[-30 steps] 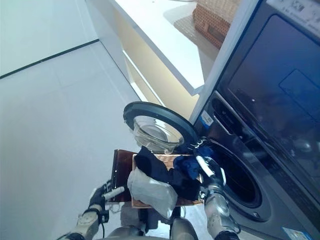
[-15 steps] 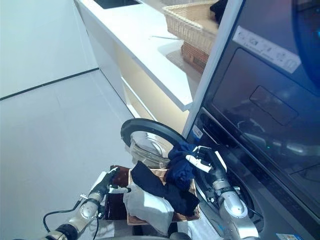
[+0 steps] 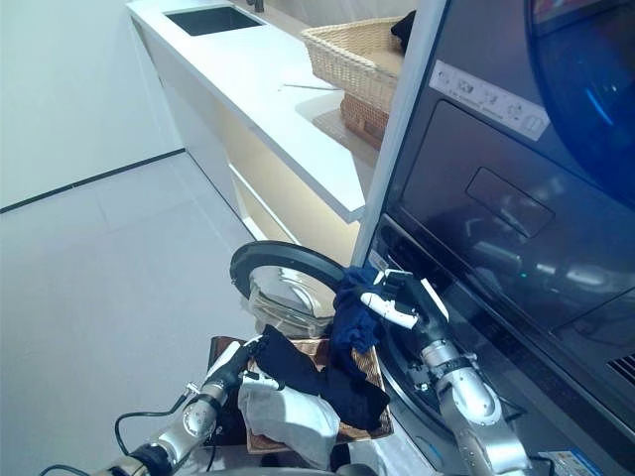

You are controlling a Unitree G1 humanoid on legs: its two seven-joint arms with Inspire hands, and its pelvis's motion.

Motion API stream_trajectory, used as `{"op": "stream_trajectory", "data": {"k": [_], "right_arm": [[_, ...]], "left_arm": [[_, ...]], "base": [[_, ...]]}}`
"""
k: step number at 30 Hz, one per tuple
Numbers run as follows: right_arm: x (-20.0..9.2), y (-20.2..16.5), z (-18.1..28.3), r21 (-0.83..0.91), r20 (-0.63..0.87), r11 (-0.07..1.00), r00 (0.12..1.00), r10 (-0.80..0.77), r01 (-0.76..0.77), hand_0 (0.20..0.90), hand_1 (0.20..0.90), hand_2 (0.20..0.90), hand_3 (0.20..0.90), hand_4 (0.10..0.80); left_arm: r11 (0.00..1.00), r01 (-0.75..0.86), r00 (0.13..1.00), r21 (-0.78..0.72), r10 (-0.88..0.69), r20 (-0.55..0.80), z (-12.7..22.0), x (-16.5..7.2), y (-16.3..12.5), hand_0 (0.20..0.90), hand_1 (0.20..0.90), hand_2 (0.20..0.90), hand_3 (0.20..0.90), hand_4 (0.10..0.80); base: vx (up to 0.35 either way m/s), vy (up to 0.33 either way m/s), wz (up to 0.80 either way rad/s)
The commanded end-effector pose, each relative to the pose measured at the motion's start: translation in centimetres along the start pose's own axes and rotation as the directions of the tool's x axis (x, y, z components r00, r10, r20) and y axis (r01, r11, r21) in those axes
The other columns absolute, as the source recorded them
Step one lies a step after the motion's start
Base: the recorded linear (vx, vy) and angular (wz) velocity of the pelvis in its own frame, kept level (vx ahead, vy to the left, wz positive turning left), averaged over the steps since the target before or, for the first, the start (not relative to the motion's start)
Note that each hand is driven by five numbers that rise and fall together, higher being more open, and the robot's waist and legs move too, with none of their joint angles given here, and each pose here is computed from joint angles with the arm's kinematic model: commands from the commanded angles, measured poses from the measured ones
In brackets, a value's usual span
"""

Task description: Pick up the clothes and place them into the washing machine

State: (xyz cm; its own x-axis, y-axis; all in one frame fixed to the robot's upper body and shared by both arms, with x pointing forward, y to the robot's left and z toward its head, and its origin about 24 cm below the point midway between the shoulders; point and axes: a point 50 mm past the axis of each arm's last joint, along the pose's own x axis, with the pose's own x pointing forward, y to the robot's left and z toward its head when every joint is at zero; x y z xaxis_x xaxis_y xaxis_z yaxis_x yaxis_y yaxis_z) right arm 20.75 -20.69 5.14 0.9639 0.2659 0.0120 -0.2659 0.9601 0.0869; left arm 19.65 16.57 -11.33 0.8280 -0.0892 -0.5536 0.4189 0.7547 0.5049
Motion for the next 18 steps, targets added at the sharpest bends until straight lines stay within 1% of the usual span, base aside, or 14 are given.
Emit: {"op": "stream_trajectory", "data": {"k": [1, 7, 10, 16, 18], "right_arm": [[1.2, 0.3, 5.1, -0.016, 0.235, 0.997, 0.969, 0.076, -0.074, 0.2, 0.2, 0.2, 0.2, 0.3], [1.5, 1.3, 5.6, -0.032, 0.244, 0.99, 0.96, 0.14, -0.137, 0.2, 0.2, 0.2, 0.2, 0.3], [1.8, 2.1, 5.8, -0.02, 0.254, 0.985, 0.952, 0.173, -0.174, 0.2, 0.2, 0.2, 0.2, 0.3], [1.9, 2.9, 5.9, -0.008, 0.252, 0.977, 0.945, 0.21, -0.215, 0.2, 0.2, 0.2, 0.2, 0.3], [1.9, 3.5, 6.2, -0.009, 0.259, 0.969, 0.936, 0.24, -0.246, 0.2, 0.2, 0.2, 0.2, 0.3]], "left_arm": [[0.997, -0.07, 0.984, -0.02, 0.073, 0.163, 5.0, 2.4, 2.5, 0.9, 0.9, 0.9, 0.9, 0.8], [0.997, -0.074, 0.982, -0.018, 0.076, 0.173, 5.6, 2.7, 2.7, 0.9, 0.9, 0.9, 0.9, 0.8], [0.994, -0.078, 0.972, -0.079, 0.093, 0.214, 7.2, 3.0, 2.7, 0.9, 0.9, 0.9, 0.9, 0.8], [0.991, -0.063, 0.959, -0.119, 0.093, 0.269, 8.9, 3.1, 2.5, 0.9, 0.9, 0.9, 0.9, 0.8], [0.986, -0.066, 0.947, -0.153, 0.111, 0.301, 10.0, 3.2, 2.6, 0.9, 0.9, 0.9, 0.9, 0.8]], "base": [[0.0, 0.0, 0.0], [0.003, -0.001, 0.01], [0.007, 0.003, 0.07], [0.002, 0.0, 0.04], [0.002, 0.0, 0.04]]}}
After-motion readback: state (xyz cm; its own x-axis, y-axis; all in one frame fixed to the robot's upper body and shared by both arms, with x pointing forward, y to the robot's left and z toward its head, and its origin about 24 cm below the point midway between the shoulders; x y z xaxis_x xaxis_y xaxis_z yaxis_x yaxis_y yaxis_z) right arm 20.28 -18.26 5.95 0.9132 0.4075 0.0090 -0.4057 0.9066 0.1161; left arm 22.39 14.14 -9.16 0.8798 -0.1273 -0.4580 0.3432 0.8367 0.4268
